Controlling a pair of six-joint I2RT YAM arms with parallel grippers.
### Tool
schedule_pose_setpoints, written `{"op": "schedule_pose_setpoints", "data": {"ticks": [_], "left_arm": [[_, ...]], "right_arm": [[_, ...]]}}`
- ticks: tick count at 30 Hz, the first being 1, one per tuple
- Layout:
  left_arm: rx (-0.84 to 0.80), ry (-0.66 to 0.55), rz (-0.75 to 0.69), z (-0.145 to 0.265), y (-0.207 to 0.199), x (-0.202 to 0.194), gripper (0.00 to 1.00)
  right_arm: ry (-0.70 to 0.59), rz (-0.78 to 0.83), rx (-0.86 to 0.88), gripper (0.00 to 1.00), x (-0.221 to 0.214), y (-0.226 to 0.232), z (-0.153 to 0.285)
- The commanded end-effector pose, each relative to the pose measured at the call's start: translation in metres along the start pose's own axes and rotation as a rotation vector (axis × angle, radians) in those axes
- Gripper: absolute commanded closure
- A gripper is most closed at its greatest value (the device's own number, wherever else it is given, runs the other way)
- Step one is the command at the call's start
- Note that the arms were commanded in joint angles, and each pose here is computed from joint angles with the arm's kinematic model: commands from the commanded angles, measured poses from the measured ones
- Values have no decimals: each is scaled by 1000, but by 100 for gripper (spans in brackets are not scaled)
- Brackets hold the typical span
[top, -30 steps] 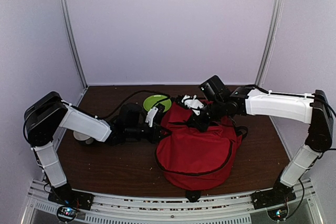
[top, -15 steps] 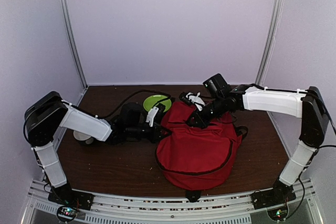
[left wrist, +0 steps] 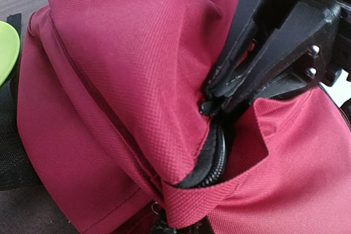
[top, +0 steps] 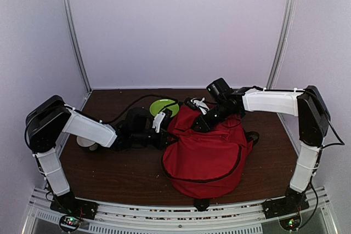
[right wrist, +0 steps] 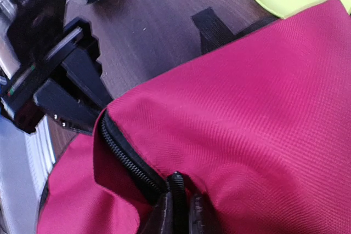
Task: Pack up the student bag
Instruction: Grab the lower front pocket of the student bag, then unzip the lower front pocket of the student bag.
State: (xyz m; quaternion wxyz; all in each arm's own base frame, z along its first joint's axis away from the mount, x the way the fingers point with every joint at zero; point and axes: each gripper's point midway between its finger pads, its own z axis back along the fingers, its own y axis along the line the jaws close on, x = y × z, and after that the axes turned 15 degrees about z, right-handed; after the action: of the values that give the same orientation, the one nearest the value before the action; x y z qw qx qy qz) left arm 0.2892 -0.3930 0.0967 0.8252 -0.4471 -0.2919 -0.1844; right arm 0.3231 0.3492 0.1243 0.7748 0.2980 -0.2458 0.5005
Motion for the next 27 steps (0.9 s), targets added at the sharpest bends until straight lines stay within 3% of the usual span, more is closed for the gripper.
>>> {"op": "schedule_pose_setpoints", "data": {"ticks": [1, 3, 18, 27], "left_arm": [[-30, -57, -32, -3, -8, 21, 100], [-29, -55, -31, -3, -8, 20, 100], [71, -75, -12, 6, 7, 22, 100], [159, -87, -5, 14, 20, 22, 100]], "right_arm": [[-30, -19, 17, 96, 7, -4, 4], [-43, -31, 30, 100, 7, -3, 5], [-229, 32, -40, 100, 19, 8, 82], [-178, 14, -119, 100, -16, -7, 105]]}}
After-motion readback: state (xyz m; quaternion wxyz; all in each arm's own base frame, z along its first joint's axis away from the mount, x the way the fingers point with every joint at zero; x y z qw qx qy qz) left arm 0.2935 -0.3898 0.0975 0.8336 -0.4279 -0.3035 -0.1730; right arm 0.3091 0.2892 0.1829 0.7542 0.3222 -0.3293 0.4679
